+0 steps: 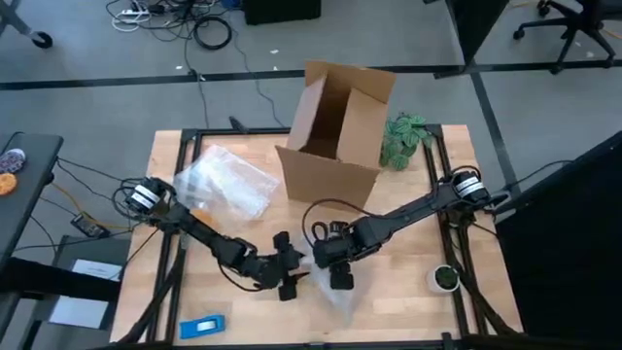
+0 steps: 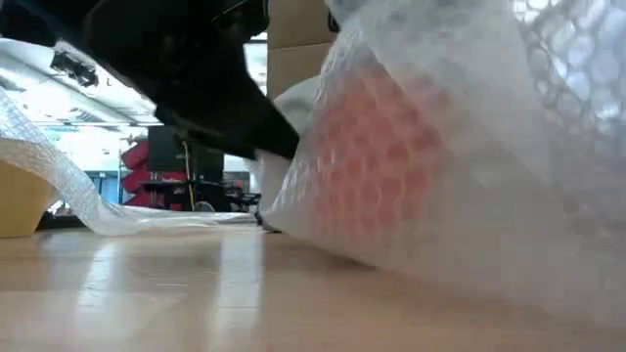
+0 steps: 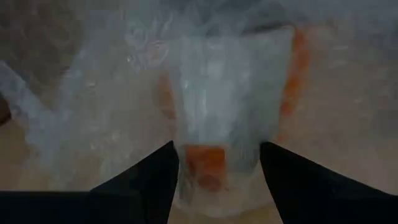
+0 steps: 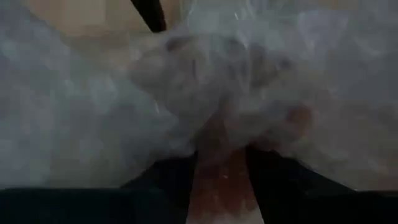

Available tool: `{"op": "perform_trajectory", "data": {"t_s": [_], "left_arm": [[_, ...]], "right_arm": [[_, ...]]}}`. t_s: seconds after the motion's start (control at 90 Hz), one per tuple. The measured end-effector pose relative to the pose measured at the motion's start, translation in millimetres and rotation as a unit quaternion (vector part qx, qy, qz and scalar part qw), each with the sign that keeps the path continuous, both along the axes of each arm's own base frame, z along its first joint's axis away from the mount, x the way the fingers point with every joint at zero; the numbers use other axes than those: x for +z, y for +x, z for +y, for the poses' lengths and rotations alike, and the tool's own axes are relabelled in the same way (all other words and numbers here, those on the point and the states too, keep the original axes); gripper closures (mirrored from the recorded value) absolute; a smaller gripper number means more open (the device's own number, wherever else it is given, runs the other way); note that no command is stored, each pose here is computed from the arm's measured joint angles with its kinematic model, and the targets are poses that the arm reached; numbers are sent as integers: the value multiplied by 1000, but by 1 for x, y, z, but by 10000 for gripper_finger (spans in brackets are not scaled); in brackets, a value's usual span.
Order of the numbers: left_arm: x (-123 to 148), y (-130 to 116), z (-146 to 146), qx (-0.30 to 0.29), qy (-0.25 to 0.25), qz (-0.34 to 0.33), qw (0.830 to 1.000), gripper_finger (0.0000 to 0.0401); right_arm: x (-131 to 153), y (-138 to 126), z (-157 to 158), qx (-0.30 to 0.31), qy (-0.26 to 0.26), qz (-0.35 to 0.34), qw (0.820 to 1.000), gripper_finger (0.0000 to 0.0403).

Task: Wrap mug
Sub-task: Wrap the orange mug with transparent bubble wrap

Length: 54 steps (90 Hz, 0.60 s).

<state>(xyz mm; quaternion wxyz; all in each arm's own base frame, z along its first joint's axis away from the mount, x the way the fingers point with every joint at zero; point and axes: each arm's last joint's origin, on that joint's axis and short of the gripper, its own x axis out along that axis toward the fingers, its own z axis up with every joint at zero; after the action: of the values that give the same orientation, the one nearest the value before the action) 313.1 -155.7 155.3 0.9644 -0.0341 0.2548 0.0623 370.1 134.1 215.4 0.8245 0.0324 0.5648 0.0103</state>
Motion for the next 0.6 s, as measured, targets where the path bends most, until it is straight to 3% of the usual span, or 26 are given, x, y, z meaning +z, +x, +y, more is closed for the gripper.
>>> {"op": "perform_trajectory", "data": {"t_s": [0.311, 0.6], "left_arm": [[1, 1, 0, -10, -4, -3, 1000, 192], [-18, 10, -3, 9, -7, -25, 1000, 192]], "right_arm": [[8, 9, 1, 6, -4, -36, 999, 275], [-13, 9, -4, -3, 21, -61, 998, 275]]}}
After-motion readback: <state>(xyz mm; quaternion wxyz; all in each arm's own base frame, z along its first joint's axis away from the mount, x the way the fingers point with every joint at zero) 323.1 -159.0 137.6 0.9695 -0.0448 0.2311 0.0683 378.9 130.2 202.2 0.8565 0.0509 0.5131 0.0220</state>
